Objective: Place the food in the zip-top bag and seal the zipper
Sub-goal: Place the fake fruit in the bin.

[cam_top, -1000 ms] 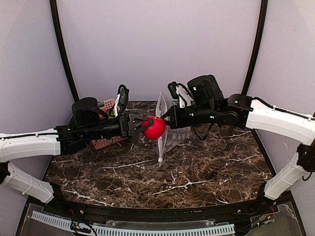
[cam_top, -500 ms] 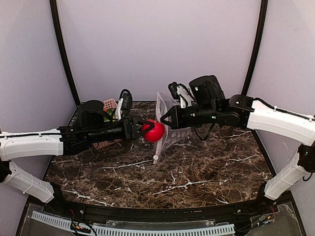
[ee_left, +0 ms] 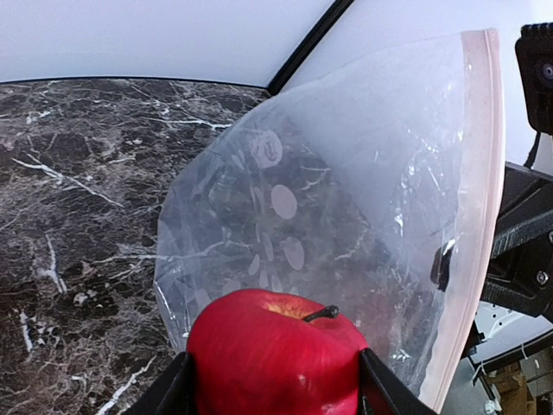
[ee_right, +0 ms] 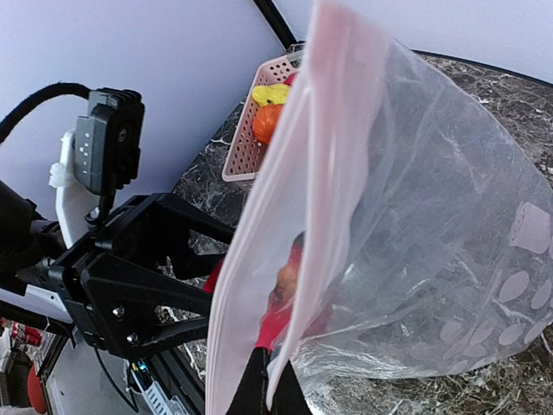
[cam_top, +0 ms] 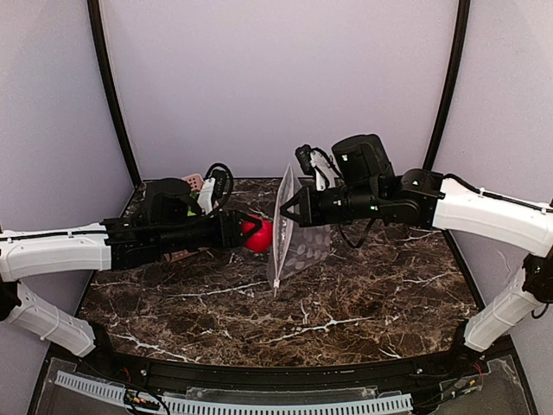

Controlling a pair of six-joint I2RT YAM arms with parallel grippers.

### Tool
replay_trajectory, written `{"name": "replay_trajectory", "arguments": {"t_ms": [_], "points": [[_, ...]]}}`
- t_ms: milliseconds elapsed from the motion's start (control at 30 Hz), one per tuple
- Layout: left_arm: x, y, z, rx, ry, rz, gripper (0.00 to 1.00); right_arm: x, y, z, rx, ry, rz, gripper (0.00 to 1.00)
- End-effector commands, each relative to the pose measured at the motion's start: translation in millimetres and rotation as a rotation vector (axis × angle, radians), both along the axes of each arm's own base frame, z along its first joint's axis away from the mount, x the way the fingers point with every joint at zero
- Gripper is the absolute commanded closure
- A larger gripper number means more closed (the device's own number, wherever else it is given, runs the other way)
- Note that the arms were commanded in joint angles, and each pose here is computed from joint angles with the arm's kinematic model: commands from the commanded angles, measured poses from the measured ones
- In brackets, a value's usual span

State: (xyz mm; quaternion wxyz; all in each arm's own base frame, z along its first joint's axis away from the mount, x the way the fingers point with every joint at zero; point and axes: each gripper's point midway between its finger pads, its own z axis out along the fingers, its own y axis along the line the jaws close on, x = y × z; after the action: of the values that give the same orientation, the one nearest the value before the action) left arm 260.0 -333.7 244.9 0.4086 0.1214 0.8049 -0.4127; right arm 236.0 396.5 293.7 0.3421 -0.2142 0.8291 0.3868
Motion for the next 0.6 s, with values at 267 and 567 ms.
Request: {"name": "replay_trajectory", "arguments": {"t_ms": [267, 567], "points": [[62.1, 139.3, -24.4, 0.352, 0.066, 0.238, 0.41, 7.7, -5.4, -21.0, -0.040, 0.011, -0.068, 1.00], [108.1, 215.4, -94.1, 0.504, 0.267, 0.298, 0.42, 2.5, -0.3, -16.6, -0.010, 0.015, -0.032, 1.00]]}}
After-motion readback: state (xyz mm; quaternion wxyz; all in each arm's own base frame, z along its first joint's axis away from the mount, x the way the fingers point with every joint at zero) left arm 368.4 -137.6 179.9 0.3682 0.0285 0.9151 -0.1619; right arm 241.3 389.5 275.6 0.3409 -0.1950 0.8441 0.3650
